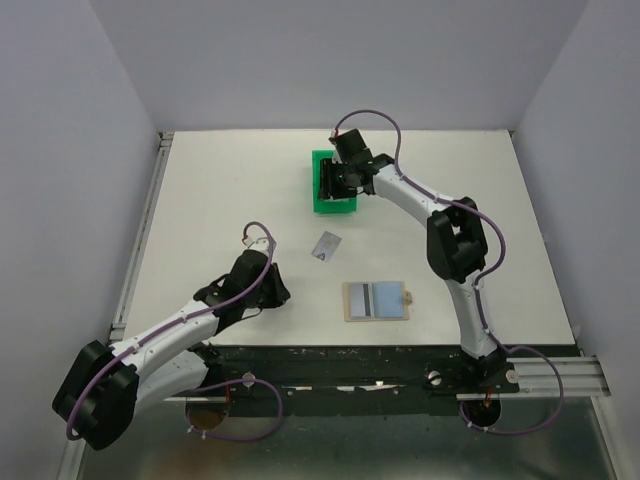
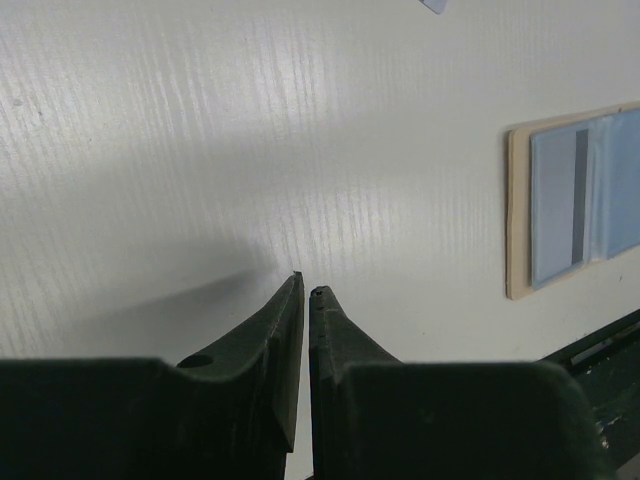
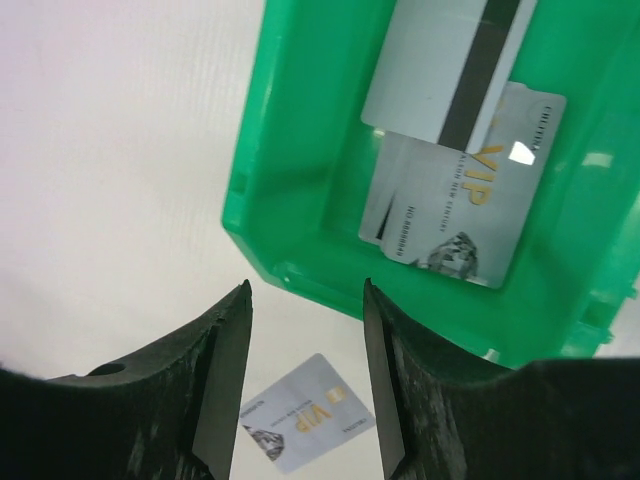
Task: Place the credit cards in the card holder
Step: Move the storage box to the center of the board.
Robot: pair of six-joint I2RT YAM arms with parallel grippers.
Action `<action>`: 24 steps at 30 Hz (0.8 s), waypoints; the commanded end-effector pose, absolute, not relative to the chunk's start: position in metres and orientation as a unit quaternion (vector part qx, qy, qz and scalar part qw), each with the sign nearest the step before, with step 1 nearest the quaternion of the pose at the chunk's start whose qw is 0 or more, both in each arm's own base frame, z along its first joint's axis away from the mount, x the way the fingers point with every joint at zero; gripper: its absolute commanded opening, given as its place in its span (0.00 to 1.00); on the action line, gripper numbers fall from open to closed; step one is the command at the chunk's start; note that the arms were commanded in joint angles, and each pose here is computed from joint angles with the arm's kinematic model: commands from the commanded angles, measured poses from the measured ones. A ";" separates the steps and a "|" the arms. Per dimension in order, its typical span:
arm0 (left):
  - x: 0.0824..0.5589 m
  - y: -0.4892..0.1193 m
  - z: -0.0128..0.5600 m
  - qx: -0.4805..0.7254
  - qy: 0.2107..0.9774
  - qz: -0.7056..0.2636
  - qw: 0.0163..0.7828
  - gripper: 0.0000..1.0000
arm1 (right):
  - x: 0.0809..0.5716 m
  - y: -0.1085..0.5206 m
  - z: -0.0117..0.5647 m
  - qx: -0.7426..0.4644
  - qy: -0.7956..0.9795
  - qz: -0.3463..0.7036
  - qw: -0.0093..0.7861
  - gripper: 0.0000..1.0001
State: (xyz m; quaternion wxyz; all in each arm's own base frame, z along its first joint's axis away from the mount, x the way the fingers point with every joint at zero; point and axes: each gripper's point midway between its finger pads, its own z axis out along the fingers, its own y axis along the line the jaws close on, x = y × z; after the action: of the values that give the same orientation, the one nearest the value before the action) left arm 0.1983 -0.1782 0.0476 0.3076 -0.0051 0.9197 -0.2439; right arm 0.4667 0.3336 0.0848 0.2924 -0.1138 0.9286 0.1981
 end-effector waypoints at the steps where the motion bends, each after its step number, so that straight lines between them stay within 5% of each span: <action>1: 0.197 -0.179 0.047 -0.005 0.919 -0.250 0.306 0.22 | 0.466 0.363 0.098 -0.088 0.912 0.276 0.291 0.56; 15: 0.195 -0.176 0.043 -0.006 0.921 -0.246 0.303 0.22 | 0.476 0.329 0.077 -0.116 0.926 0.168 0.319 0.57; 24: 0.196 -0.179 0.039 -0.005 0.921 -0.249 0.299 0.22 | 0.425 0.309 0.075 -0.154 0.925 0.185 0.296 0.57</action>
State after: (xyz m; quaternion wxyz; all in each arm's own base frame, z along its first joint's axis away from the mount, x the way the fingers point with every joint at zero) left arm 0.1958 -0.1767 0.0418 0.3024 -0.0050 0.9222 -0.2411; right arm 0.4458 0.3134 0.0625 0.2920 -0.1277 0.9316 0.1749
